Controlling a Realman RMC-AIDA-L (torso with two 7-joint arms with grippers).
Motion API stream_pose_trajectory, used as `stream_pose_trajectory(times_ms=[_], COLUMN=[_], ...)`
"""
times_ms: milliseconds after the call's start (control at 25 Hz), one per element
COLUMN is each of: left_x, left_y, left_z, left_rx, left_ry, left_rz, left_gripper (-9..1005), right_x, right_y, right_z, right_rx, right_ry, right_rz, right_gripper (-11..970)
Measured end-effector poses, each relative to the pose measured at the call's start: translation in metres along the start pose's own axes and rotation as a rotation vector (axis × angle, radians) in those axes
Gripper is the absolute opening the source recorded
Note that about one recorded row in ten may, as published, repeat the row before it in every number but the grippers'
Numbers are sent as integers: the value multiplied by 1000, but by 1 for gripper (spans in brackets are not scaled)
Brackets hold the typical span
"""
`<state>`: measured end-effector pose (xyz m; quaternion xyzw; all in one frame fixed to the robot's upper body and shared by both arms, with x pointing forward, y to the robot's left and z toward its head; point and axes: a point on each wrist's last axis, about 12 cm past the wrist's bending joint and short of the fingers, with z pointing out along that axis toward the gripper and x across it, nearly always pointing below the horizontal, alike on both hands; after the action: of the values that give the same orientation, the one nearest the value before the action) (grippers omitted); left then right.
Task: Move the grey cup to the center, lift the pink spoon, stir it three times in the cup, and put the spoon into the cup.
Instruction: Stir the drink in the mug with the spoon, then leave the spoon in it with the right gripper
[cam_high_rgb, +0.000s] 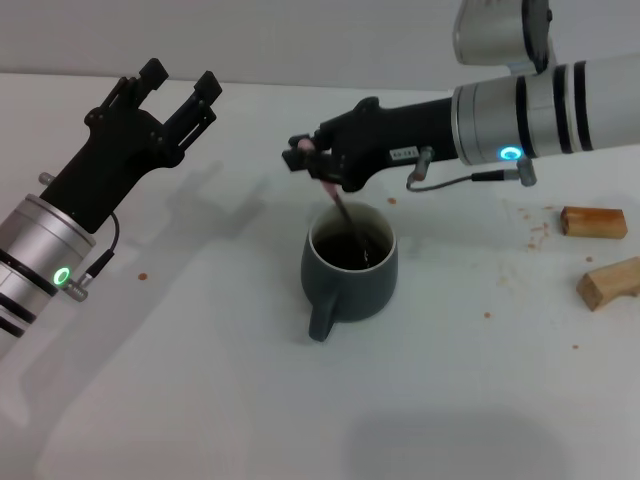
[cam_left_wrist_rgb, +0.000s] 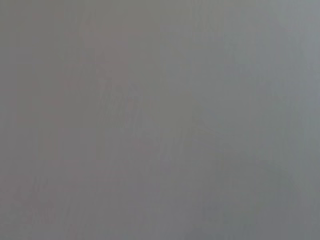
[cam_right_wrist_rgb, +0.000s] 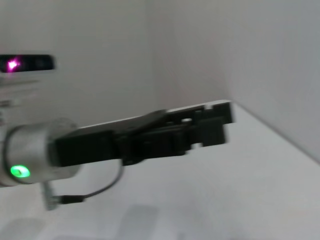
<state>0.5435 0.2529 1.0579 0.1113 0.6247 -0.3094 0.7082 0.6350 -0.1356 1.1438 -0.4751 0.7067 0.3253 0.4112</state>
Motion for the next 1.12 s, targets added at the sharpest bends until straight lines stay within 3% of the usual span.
stream_pose_trajectory(times_ms=[280, 680, 1120], left_x=[0, 0, 0], left_y=[1, 4, 4], left_z=[-1, -2, -1], left_rx=[-9, -22, -20], left_ry=[2, 5, 13], left_rz=[1, 4, -1], left_gripper=[783, 783, 783], right_x=[-11, -15, -3], right_y=[-6, 7, 15], right_z=[15, 30, 9], right_rx=[71, 21, 0], right_ry=[29, 57, 6], right_rz=[-50, -95, -51], right_gripper=[101, 102, 156])
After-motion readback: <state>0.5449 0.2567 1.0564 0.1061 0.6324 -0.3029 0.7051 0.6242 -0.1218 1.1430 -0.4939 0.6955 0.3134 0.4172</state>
